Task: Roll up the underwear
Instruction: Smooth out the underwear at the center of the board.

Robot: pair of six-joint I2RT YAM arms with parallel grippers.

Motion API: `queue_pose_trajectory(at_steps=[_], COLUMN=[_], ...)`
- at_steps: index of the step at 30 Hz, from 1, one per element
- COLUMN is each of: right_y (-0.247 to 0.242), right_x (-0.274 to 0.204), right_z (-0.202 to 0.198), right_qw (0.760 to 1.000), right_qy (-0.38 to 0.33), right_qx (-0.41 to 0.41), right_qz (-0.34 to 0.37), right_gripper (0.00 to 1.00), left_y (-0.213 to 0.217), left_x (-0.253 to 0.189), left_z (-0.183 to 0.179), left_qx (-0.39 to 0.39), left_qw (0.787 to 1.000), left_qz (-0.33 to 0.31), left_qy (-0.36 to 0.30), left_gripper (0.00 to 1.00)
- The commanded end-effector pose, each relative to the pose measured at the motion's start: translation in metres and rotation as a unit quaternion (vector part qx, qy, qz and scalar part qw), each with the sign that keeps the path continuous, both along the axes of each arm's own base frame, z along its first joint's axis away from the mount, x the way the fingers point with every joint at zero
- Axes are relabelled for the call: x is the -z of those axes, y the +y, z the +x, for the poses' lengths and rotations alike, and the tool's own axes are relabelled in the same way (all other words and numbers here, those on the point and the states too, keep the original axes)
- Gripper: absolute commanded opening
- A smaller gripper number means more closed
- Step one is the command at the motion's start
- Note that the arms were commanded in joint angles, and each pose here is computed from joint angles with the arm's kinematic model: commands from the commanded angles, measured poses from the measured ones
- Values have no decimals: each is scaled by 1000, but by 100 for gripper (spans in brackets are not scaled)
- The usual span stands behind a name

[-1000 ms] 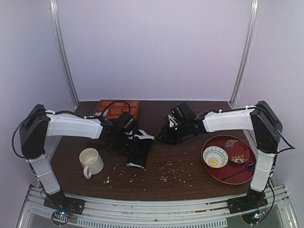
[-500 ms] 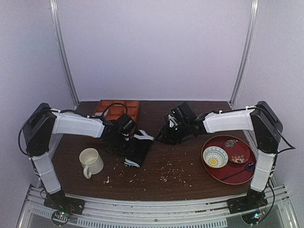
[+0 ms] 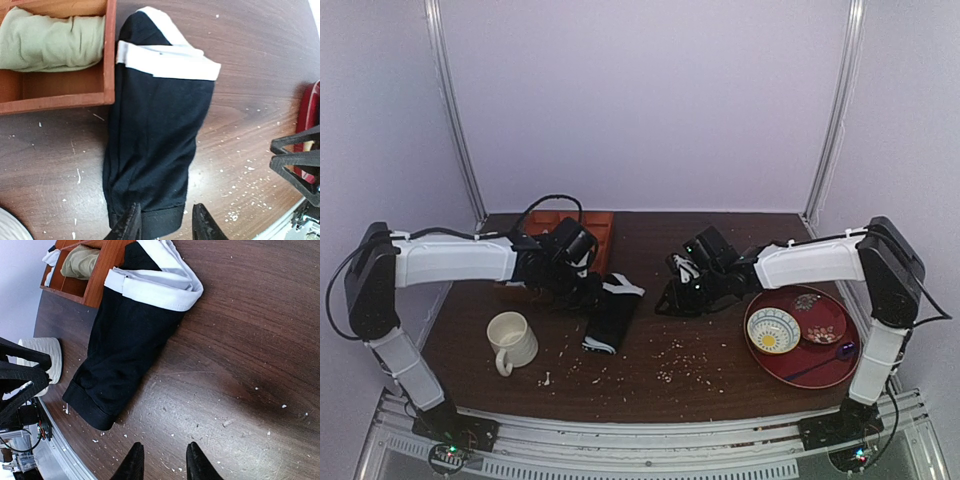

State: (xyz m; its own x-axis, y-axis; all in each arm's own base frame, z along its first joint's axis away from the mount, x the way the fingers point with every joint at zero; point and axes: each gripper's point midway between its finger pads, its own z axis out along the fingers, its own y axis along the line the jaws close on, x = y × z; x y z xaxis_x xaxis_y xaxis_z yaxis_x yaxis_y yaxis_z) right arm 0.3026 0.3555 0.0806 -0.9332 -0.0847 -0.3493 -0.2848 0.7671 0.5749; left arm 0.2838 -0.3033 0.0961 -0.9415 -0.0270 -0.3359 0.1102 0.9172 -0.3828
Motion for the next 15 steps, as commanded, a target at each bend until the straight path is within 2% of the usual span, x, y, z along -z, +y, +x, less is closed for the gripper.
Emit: queue_pose_trajectory(at_steps=[1, 15], right_y=[-4, -4], right_x=[-10, -18], right_z=[-4, -14], right_qw=[1000, 999], right_qy=[-21, -37], right_qx=[-11, -27], right_qz=[-7, -14], right_gripper=[27, 27], left_y=[1, 12], left_x=[7, 59], left_z=[-6, -16], left_qx=[6, -5], left_qw=[1000, 998], left_qz=[-7, 25], left_qy=[13, 63], left_gripper=[47, 47])
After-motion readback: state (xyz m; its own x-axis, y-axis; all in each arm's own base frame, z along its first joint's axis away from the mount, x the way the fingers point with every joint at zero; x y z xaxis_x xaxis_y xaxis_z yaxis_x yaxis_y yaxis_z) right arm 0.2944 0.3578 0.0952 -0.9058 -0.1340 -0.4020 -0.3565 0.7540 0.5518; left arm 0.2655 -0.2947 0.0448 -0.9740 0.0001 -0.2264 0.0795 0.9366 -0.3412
